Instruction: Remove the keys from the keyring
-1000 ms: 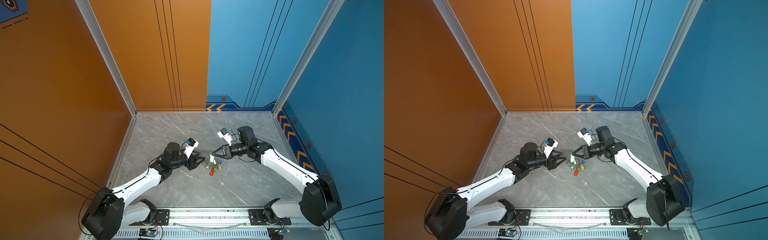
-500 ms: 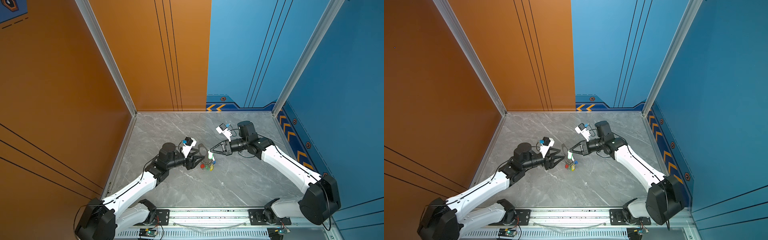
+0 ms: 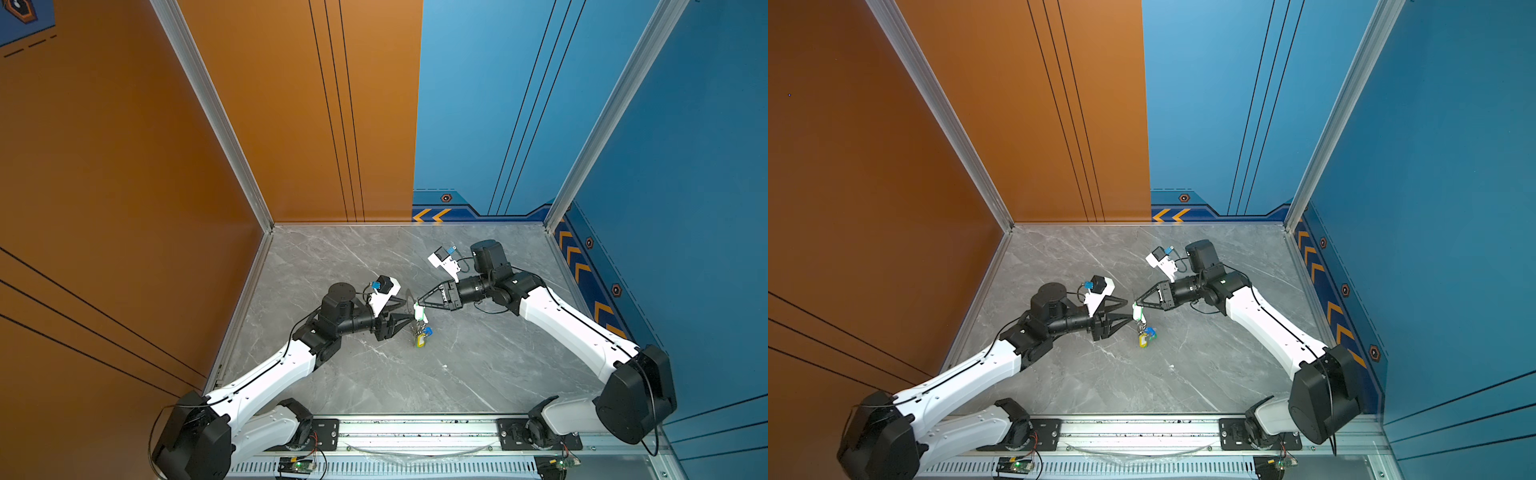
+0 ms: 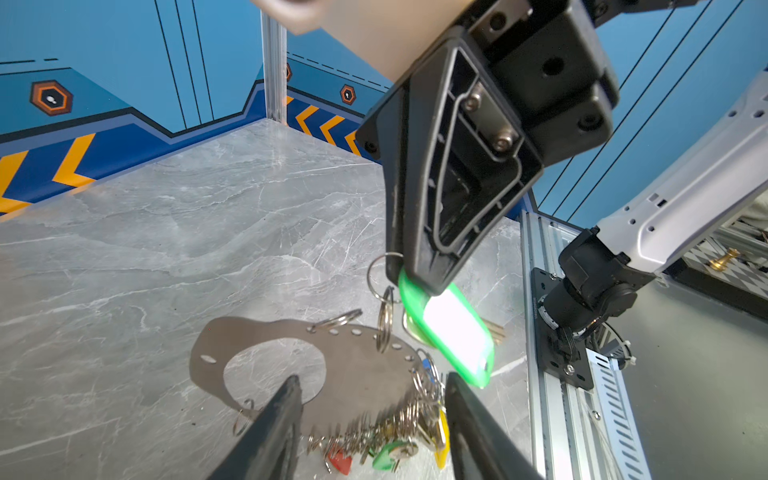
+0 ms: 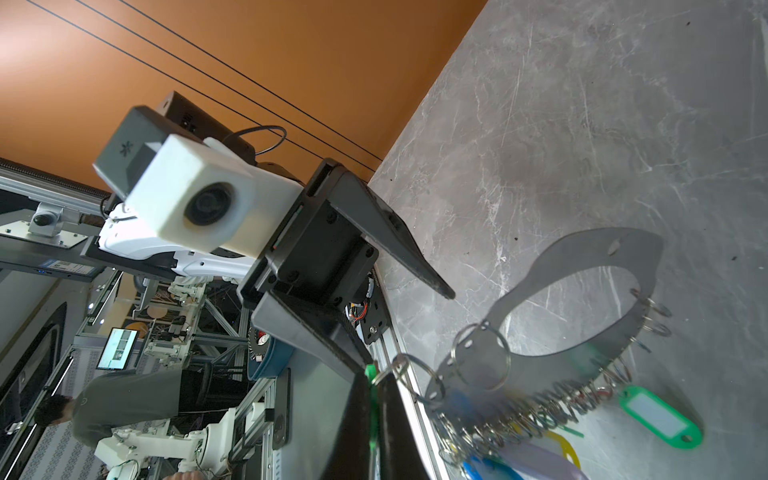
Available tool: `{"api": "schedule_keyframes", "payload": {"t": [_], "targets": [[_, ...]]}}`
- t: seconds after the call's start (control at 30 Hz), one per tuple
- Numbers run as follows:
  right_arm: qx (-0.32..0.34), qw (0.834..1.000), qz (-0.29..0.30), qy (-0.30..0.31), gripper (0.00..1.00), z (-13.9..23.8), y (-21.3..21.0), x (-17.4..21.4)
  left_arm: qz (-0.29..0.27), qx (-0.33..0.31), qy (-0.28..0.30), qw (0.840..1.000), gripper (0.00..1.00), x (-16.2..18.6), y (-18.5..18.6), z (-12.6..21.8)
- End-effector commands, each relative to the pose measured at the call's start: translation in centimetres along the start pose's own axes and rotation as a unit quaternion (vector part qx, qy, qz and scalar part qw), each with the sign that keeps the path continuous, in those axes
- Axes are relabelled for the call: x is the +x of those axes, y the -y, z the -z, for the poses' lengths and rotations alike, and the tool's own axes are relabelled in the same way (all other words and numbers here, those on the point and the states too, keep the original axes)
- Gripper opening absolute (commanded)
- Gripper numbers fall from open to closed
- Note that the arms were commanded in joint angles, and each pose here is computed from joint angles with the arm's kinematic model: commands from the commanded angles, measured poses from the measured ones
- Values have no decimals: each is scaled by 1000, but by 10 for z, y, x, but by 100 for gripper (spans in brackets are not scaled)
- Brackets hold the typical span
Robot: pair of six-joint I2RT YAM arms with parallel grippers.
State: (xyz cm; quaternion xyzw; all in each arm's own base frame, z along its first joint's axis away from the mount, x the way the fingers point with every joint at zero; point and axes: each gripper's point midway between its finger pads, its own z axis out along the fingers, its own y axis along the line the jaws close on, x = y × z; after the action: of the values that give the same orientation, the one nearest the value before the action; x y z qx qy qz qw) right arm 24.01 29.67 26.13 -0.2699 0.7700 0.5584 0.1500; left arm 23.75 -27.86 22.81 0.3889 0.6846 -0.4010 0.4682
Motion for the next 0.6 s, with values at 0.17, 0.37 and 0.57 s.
{"api": "schedule_keyframes", "payload": {"t": [0.17, 0.37, 0.57], "targets": [[-23, 999, 26, -13, 0, -2, -16, -1, -58, 23, 6, 998, 52, -18, 7, -12], [-18, 999, 24, -17, 0, -3, -12, 1, -73, 14, 11, 997, 42, -21, 10, -11], [-19, 999, 21, -23, 0, -7, -9, 2, -82, 3, 15, 996, 36, -22, 10, -8]]}}
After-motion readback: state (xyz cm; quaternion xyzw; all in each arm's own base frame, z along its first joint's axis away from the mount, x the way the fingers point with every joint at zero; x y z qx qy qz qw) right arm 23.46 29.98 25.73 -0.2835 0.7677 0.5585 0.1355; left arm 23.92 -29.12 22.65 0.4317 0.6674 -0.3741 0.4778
